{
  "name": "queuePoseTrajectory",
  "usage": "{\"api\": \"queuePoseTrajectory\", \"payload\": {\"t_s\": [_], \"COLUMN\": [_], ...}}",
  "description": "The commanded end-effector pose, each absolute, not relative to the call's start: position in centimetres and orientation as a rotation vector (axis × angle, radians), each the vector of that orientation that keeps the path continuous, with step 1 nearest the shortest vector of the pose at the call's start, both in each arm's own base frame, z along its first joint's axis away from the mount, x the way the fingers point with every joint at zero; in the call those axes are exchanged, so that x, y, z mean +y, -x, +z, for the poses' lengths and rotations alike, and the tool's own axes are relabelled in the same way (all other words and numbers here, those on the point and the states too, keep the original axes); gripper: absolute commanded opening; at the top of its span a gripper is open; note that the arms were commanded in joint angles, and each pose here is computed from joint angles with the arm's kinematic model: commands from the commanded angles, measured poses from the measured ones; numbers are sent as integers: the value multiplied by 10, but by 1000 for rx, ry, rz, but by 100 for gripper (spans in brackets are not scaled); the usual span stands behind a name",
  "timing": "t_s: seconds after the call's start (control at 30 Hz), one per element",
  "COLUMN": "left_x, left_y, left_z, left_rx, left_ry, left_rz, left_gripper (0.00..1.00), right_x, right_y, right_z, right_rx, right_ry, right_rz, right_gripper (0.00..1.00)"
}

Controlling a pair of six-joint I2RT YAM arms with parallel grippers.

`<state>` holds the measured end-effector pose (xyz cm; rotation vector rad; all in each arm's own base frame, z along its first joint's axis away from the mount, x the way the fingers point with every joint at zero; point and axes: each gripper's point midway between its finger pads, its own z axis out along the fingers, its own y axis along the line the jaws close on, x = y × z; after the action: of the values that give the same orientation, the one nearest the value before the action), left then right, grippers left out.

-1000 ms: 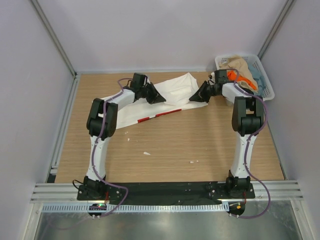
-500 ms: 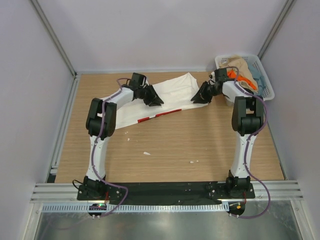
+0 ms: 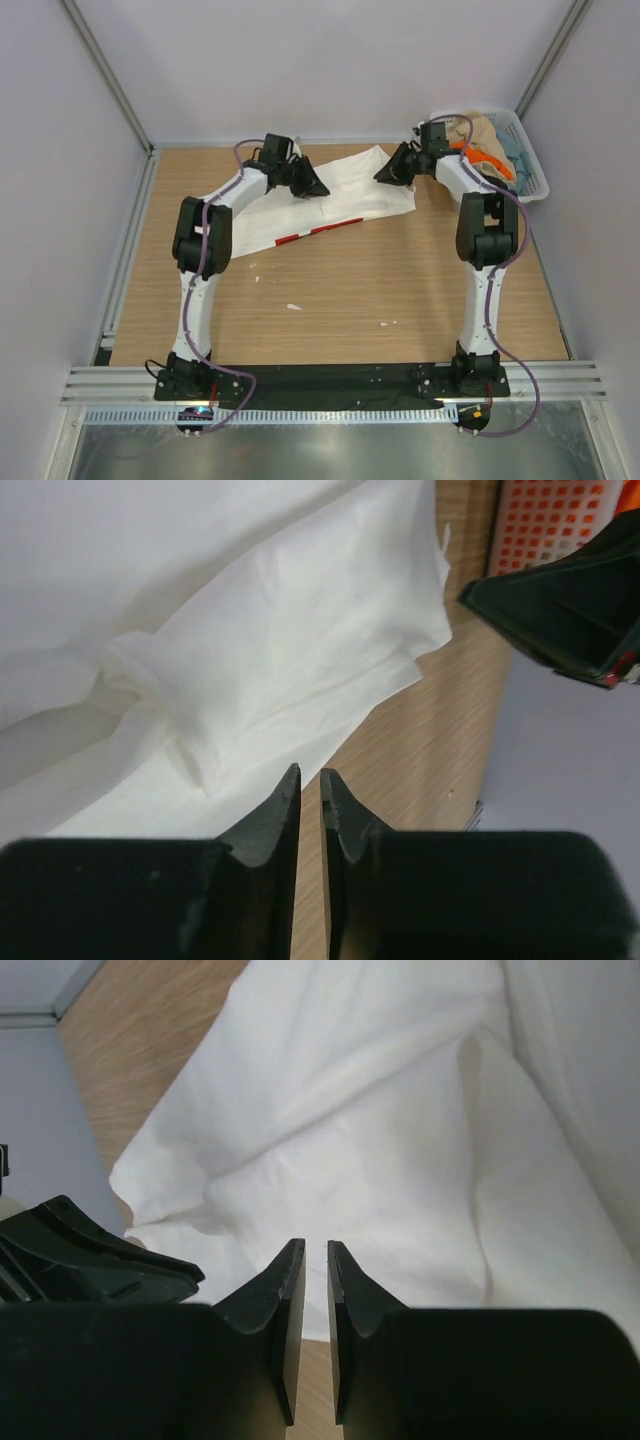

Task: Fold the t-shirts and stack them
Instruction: Fold the tshirt

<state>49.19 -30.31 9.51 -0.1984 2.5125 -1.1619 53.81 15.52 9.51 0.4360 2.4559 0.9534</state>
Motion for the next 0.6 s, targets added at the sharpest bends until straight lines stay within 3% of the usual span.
{"api": "queuePoseTrajectory", "payload": {"t_s": [0.0, 0.33, 0.43, 0.47, 0.57], "left_x": [-324, -297, -295, -295, -293], "left_y": [-512, -525, -519, -518, -513], "left_z": [109, 35, 35, 40, 77], "left_rx": [2399, 2479, 2492, 2488, 2446], "left_ry": [200, 291, 228, 206, 122], "left_rz": [-1310, -1182, -1187, -1184, -1181], "left_gripper": [12, 8, 15, 23, 32], "right_x": [185, 190, 188, 188, 189], "right_y": [-566, -592, -593, -593, -592], "right_z": [102, 36, 23, 23, 39], "right_rx": [2311, 2239, 2245, 2251, 2289], "right_ry": [-521, -636, -651, -649, -599], "right_rz": [1146, 1223, 1228, 1227, 1198], "right_gripper": [20, 14, 15, 16, 23]}}
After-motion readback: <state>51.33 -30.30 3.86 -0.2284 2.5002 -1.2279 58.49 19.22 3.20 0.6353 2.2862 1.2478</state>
